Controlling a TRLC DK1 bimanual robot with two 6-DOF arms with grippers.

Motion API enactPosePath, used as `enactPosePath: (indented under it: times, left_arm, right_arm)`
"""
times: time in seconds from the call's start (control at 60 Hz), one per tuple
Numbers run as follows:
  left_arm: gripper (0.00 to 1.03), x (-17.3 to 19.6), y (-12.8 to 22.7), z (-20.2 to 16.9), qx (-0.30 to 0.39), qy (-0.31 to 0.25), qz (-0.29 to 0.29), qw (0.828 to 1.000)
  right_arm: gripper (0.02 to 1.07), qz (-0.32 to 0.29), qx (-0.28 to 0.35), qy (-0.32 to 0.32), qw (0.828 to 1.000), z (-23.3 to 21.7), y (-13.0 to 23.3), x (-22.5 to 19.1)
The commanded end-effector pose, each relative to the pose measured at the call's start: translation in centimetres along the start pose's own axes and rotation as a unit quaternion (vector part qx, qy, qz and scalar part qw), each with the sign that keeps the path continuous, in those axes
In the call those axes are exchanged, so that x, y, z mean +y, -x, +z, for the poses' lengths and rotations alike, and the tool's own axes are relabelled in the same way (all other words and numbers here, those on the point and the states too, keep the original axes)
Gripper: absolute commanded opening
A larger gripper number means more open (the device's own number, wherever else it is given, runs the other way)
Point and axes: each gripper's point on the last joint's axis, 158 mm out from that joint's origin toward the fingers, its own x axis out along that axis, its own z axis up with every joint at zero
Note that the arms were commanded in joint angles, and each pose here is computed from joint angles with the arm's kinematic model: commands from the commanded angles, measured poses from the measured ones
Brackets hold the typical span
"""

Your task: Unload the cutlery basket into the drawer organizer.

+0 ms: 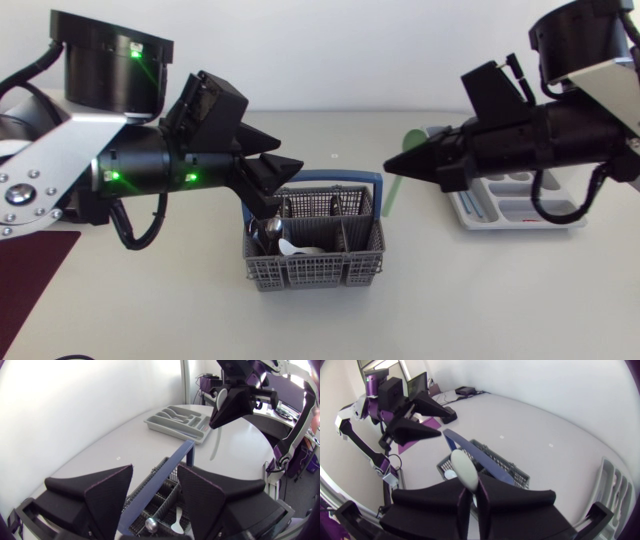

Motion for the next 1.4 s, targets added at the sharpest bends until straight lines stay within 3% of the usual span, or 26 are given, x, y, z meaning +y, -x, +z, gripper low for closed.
enactPosePath:
  times: [0.0, 0.333, 0.45, 0.85, 1.383]
  left_arm:
    - [0.66, 0.1, 0.4, -1.6, 0.013, -0.007, 0.002, 1.0]
    - [0.69, 0.3, 1.1, -2.9, 0.029, -0.021, 0.004, 0.999]
    - [0.7, 0.1, 1.4, -3.5, 0.035, -0.027, 0.002, 0.999]
    - [0.7, -0.1, 2.0, -5.0, 0.047, -0.033, 0.002, 0.998]
    - [0.7, -0.9, 1.9, -5.6, 0.055, -0.034, -0.007, 0.998]
  right_arm:
    - [0.12, -0.017, 0.006, 0.045, 0.999, -0.3, 1.8, -1.8]
    - [0.12, -0.096, 0.087, 0.12, 0.984, -4.3, 6.7, -11.8]
    - [0.12, -0.098, 0.134, 0.143, 0.976, -6.5, 8.3, -15.1]
    - [0.09, -0.125, 0.273, 0.19, 0.935, -13.3, 13.1, -25.5]
    - [0.09, -0.121, 0.424, 0.226, 0.869, -20.5, 14.4, -35.4]
